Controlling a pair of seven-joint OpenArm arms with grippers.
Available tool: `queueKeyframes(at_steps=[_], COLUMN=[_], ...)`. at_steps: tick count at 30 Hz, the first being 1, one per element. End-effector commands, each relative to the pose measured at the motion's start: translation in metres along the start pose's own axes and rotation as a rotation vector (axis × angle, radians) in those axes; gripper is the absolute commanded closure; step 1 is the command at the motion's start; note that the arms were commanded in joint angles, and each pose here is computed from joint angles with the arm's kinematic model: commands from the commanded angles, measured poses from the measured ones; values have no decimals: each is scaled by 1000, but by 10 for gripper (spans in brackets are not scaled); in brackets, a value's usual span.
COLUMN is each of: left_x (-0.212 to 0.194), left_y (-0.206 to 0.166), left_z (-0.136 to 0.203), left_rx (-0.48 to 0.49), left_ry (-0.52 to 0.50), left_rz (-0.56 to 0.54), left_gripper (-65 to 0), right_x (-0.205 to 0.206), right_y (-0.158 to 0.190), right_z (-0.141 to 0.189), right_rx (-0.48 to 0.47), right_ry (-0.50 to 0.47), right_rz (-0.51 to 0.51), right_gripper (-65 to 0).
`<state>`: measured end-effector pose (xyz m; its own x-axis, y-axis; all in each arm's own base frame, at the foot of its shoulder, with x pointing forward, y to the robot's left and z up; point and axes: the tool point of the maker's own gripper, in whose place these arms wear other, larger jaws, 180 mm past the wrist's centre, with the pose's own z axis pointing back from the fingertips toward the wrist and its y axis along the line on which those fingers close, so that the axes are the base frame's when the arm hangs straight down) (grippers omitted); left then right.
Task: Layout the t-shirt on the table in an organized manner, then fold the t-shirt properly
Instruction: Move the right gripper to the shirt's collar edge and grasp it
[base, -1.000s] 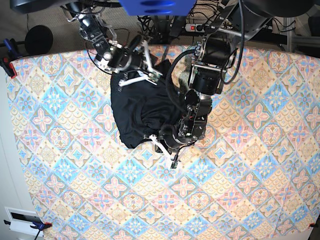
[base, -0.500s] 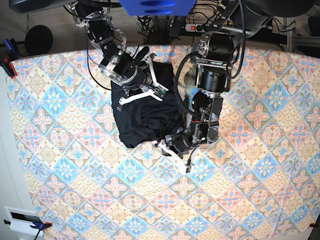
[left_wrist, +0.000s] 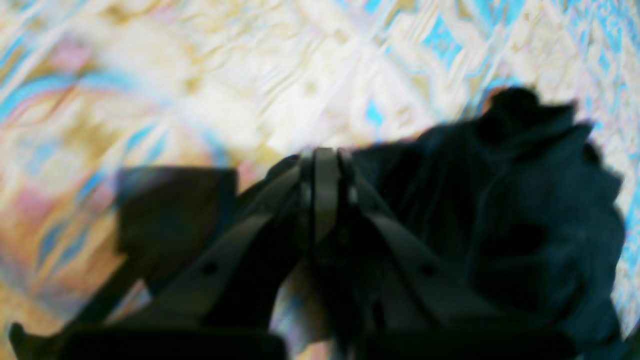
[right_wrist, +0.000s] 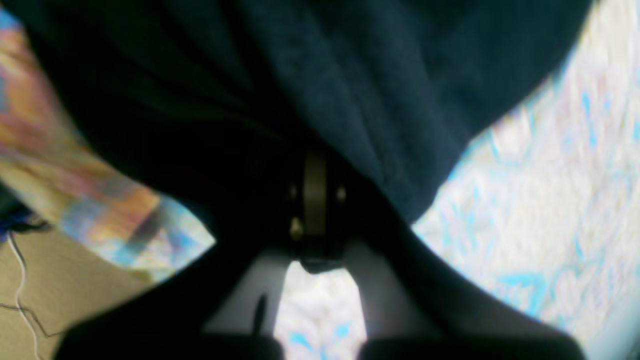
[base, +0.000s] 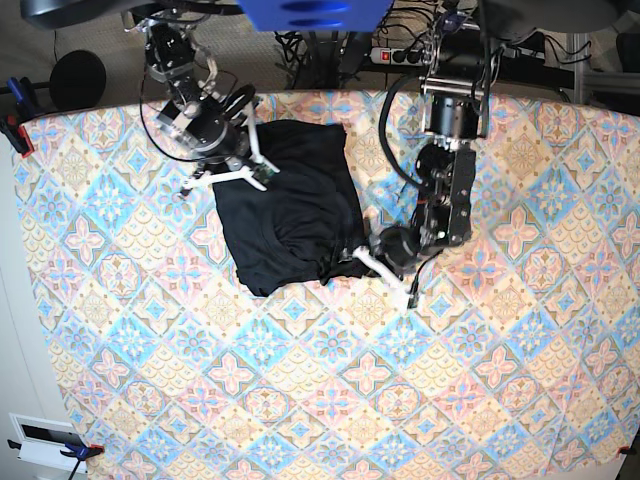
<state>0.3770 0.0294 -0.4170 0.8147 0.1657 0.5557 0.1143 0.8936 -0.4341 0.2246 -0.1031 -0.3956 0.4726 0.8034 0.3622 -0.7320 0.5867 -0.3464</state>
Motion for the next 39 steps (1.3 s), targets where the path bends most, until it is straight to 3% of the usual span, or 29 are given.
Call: queueKeyframes(at_steps=[1, 4, 12, 21, 26, 29, 34, 39], left_x=[17, 7, -17, -14, -19, -25, -31, -33], left_y=[-9, -8, 12, 23, 28, 33, 35, 41], left_z=[8, 15, 19, 22, 17, 11, 10, 10], left_rx=[-22, -21, 14, 37, 44, 52, 54, 88], left_ry=[-61, -67, -25, -28, -8, 22, 35, 44], left_rz=[-23, -28, -26, -41, -31, -17, -11, -44], left_gripper=[0, 0, 0, 0, -1, -1, -1, -1], right_x=[7, -1, -20, -46, -42, -42, -65, -82], right_y=[-22, -45, -62, -12, 22, 24, -14, -81], right_z=[4, 7, 15, 14, 13, 17, 24, 42], right_rx=[-61, -108, -124, -9, 73, 72, -29, -222], right_ry=[-26, -8, 31, 80, 54, 49, 50, 14], right_rz=[-11, -9, 32, 45, 84, 86, -13, -158], right_gripper=[0, 0, 0, 0, 0, 0, 0, 0])
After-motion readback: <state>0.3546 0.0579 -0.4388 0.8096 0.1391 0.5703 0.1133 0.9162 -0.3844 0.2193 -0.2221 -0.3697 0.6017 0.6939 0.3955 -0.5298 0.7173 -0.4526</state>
